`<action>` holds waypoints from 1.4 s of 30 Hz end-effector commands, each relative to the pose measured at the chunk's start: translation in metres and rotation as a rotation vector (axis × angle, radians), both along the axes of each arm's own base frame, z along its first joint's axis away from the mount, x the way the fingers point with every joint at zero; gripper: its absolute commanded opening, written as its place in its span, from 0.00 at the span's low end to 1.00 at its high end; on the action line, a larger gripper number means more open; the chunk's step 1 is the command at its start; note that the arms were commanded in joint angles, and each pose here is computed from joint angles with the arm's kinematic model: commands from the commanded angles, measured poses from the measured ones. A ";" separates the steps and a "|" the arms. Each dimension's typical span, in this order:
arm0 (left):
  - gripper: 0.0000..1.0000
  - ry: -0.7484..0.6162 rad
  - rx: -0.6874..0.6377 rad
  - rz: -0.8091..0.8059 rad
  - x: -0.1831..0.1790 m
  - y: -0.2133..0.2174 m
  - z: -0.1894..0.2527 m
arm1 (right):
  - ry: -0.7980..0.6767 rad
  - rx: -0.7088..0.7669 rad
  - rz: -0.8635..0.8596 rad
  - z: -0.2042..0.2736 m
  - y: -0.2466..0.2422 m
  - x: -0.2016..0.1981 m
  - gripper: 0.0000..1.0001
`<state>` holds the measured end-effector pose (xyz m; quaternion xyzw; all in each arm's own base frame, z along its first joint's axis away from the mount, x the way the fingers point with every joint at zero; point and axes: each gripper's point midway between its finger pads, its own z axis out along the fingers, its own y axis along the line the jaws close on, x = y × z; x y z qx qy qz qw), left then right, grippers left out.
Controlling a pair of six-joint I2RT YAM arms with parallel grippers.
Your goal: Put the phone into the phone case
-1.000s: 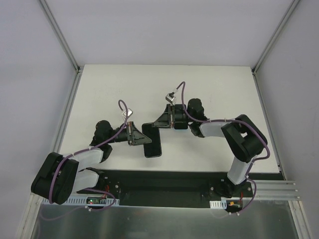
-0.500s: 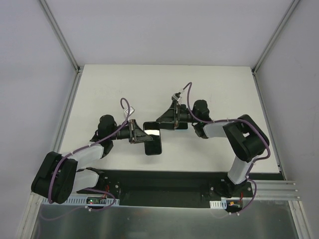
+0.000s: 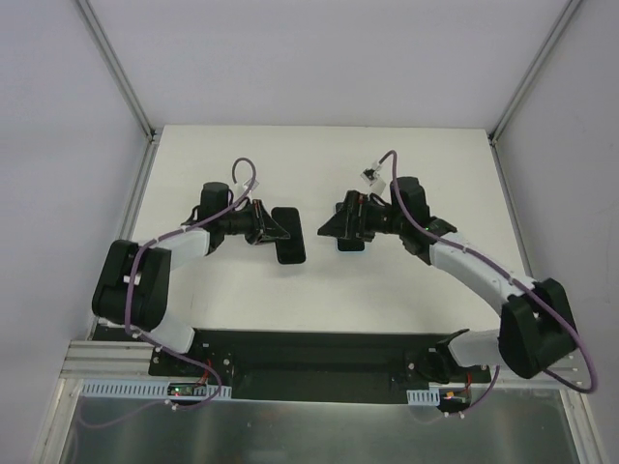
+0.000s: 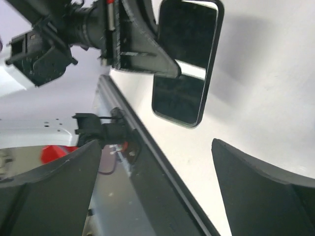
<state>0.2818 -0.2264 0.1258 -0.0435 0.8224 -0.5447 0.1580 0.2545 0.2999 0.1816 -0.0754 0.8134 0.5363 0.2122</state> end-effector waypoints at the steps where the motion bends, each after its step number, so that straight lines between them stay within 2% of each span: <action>1: 0.00 -0.092 -0.029 -0.054 0.037 -0.007 0.021 | -0.135 -0.312 -0.071 -0.003 -0.048 -0.011 0.96; 3: 0.00 -0.040 -0.029 -0.070 0.050 -0.011 0.007 | -0.161 -0.336 -0.106 0.003 -0.058 -0.014 0.96; 5: 0.00 -0.043 -0.048 -0.082 0.072 -0.017 0.016 | -0.175 -0.343 -0.123 0.005 -0.064 -0.019 0.96; 6: 0.00 -0.002 -0.048 -0.087 0.080 -0.020 0.004 | -0.172 -0.344 -0.125 0.006 -0.065 -0.022 0.96; 9: 0.00 0.000 -0.060 -0.099 0.105 -0.026 0.007 | -0.167 -0.361 -0.121 0.007 -0.071 -0.031 0.96; 14: 0.06 0.062 -0.037 -0.078 0.115 -0.027 -0.013 | -0.199 -0.421 -0.178 0.012 -0.089 -0.034 0.96; 24: 0.15 0.180 -0.002 -0.064 0.101 -0.022 -0.047 | -0.222 -0.448 -0.220 0.025 -0.100 -0.036 0.96; 28: 0.31 0.213 0.026 -0.056 0.094 -0.018 -0.049 | -0.206 -0.483 -0.243 0.025 -0.107 -0.037 0.96; 31: 0.47 0.219 0.068 -0.016 0.092 -0.008 -0.044 | -0.218 -0.497 -0.279 0.030 -0.116 -0.040 0.96; 32: 0.65 0.210 0.076 -0.003 0.094 -0.004 -0.040 | -0.220 -0.503 -0.282 0.031 -0.119 -0.042 0.96; 33: 0.69 0.205 0.082 0.013 0.093 0.001 -0.031 | -0.232 -0.505 -0.283 0.034 -0.120 -0.043 0.96; 34: 0.81 0.208 0.100 0.030 0.092 0.006 -0.029 | -0.248 -0.505 -0.294 0.039 -0.124 -0.044 0.96; 35: 0.99 0.182 0.105 0.040 0.090 0.009 -0.017 | -0.251 -0.514 -0.294 0.041 -0.127 -0.047 0.96; 37: 0.99 0.173 0.150 0.073 0.086 0.019 -0.012 | -0.258 -0.528 -0.300 0.043 -0.132 -0.051 0.96; 42: 0.99 -0.013 0.232 0.139 0.070 0.036 0.032 | -0.236 -0.543 -0.361 0.041 -0.143 -0.055 0.96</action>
